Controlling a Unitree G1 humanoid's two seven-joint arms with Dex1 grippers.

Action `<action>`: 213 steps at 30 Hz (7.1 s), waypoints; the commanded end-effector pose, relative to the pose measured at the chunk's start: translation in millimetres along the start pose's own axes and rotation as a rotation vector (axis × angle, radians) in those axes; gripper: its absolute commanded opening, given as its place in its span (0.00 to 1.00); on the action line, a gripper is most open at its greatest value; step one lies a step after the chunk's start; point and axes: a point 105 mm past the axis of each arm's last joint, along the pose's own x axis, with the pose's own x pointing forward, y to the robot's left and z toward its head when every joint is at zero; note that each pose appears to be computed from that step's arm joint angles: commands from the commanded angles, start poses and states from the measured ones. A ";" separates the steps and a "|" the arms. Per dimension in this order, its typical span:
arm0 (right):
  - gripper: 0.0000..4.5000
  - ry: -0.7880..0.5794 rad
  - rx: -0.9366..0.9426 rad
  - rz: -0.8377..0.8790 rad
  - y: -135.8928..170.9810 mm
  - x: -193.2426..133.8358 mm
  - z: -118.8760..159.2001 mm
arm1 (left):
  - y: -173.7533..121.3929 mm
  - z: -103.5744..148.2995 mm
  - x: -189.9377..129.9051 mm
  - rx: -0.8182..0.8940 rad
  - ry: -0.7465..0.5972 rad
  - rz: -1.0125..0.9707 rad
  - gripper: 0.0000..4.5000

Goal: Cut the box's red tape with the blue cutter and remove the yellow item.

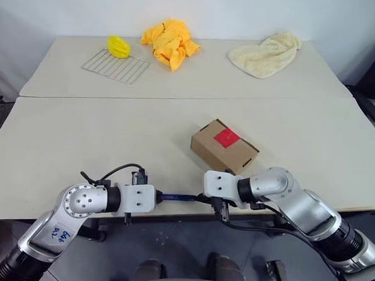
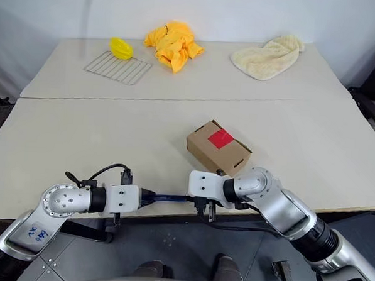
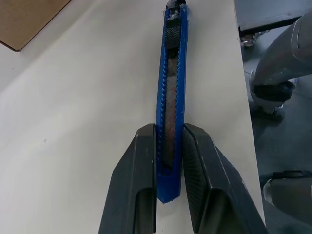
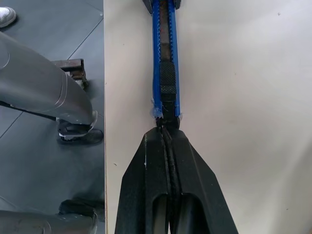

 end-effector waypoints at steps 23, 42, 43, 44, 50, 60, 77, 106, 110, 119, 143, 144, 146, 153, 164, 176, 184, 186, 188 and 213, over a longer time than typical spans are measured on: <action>0.01 -0.157 0.047 -0.005 2.4 -10.8 30.9 | -14.2 -5.9 9.1 -0.016 0.043 -0.071 0.10; 0.01 -0.147 -0.012 -0.057 -13.1 16.0 29.3 | -14.4 -8.7 10.3 -0.053 0.044 -0.062 0.10; 0.01 -0.148 -0.017 -0.052 -12.4 18.1 29.4 | -13.9 -9.3 10.1 -0.068 0.045 -0.056 0.10; 0.01 -0.151 -0.019 -0.045 -11.2 19.1 29.9 | -14.4 -11.9 9.7 -0.095 0.057 -0.055 0.10; 0.00 -0.158 -0.022 -0.038 -9.8 18.8 30.4 | -19.7 -16.9 7.6 -0.158 0.071 -0.103 0.24; 0.00 -0.149 -0.027 -0.024 -4.8 18.4 27.4 | -14.1 -12.2 8.4 -0.218 0.045 -0.062 0.79; 0.00 -0.117 -0.074 0.025 7.9 17.2 20.0 | -29.5 -8.0 -5.0 -0.392 0.050 -0.132 0.79; 0.00 -0.154 -0.050 -0.010 8.1 -9.8 31.2 | 29.3 -1.1 -19.4 -0.361 -0.076 -0.062 0.79; 0.00 -0.154 -0.047 -0.012 7.9 -10.4 30.9 | 18.4 5.6 -22.1 -0.381 -0.078 -0.092 0.79; 0.00 -0.153 -0.054 -0.009 1.9 -10.1 29.6 | -4.6 9.5 -33.3 -0.453 -0.042 -0.132 0.79; 0.00 -0.153 -0.049 -0.029 0.0 -8.7 29.4 | 9.1 -7.3 1.0 -0.552 -0.063 -0.099 0.79; 0.00 -0.153 -0.048 -0.030 0.5 -8.7 29.6 | 7.6 -8.2 1.6 -0.559 -0.058 -0.108 0.79; 0.00 -0.153 -0.046 -0.031 1.0 -8.8 30.0 | 3.6 -10.3 2.7 -0.563 -0.048 -0.128 0.79; 0.00 -0.152 -0.042 -0.034 1.6 -8.5 29.9 | -8.4 -17.0 9.5 -0.534 0.008 -0.195 0.71; 0.00 -0.150 -0.051 -0.038 0.4 -9.8 30.3 | -13.7 -20.9 11.1 -0.520 0.045 -0.213 0.50; 0.00 -0.145 -0.057 -0.037 0.0 -11.7 29.9 | -22.1 -21.1 12.4 -0.501 0.062 -0.234 0.30; 0.00 -0.145 -0.062 -0.037 -0.4 -12.1 29.9 | -24.4 -20.3 12.0 -0.483 0.072 -0.243 0.10; 0.00 -0.144 -0.062 -0.038 -0.8 -12.2 29.7 | -24.1 -19.1 11.5 -0.480 0.070 -0.247 0.10; 0.00 -0.144 -0.062 -0.038 -1.1 -12.4 29.7 | -24.7 -18.2 10.9 -0.475 0.068 -0.254 0.10; 0.00 -0.136 -0.037 -0.020 -5.8 10.6 27.5 | -10.2 -36.0 -22.0 -0.305 0.228 -0.235 0.10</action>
